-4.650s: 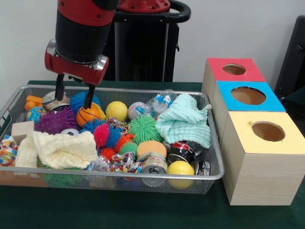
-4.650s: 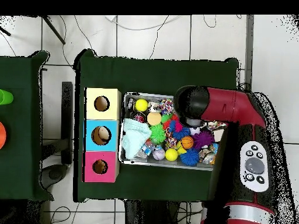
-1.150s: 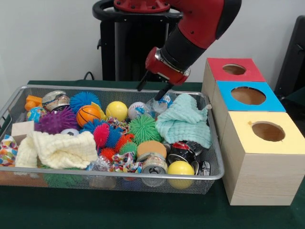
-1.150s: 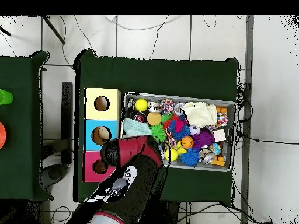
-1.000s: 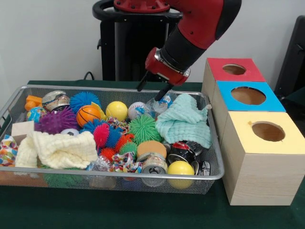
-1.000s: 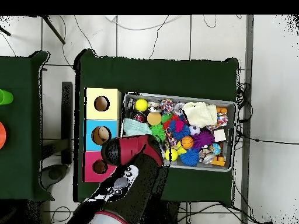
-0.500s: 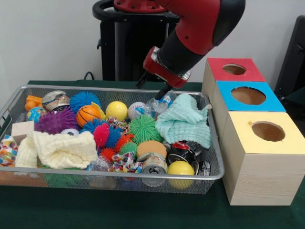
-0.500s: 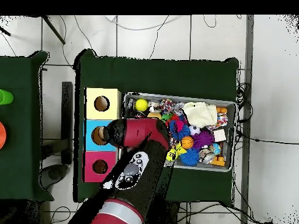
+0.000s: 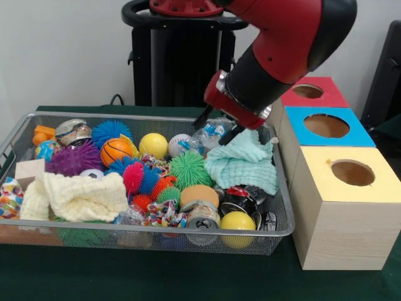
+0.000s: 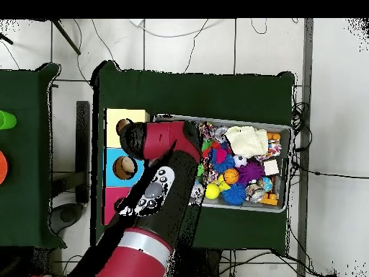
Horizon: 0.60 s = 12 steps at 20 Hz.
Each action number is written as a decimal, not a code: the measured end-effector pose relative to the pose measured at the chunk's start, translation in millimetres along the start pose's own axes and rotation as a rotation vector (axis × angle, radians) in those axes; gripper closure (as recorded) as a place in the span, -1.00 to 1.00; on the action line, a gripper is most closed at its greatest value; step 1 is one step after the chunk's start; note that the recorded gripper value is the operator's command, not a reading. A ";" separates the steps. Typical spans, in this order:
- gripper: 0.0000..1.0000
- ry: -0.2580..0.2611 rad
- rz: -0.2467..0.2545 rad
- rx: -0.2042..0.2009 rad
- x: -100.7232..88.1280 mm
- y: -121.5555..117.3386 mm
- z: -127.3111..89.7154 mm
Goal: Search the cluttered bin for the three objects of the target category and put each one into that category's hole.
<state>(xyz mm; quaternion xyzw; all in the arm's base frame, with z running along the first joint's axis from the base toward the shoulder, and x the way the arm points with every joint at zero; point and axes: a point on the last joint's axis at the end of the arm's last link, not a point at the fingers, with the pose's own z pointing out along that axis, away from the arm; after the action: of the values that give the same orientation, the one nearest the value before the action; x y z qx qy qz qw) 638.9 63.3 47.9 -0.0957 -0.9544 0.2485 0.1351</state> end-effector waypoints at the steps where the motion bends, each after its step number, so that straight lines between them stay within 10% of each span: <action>1: -1.00 -0.025 0.000 0.002 -9.8 0.7 4.0; 6: -1.00 -0.158 0.019 0.038 -75.9 -3.8 57.6; 12: -1.00 -0.109 0.071 0.083 -97.0 -16.5 90.9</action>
<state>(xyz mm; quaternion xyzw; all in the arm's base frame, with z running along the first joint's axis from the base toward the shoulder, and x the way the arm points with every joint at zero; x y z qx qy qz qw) 700.9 -15.9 -40.7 -0.1103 -0.9452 0.2974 0.0778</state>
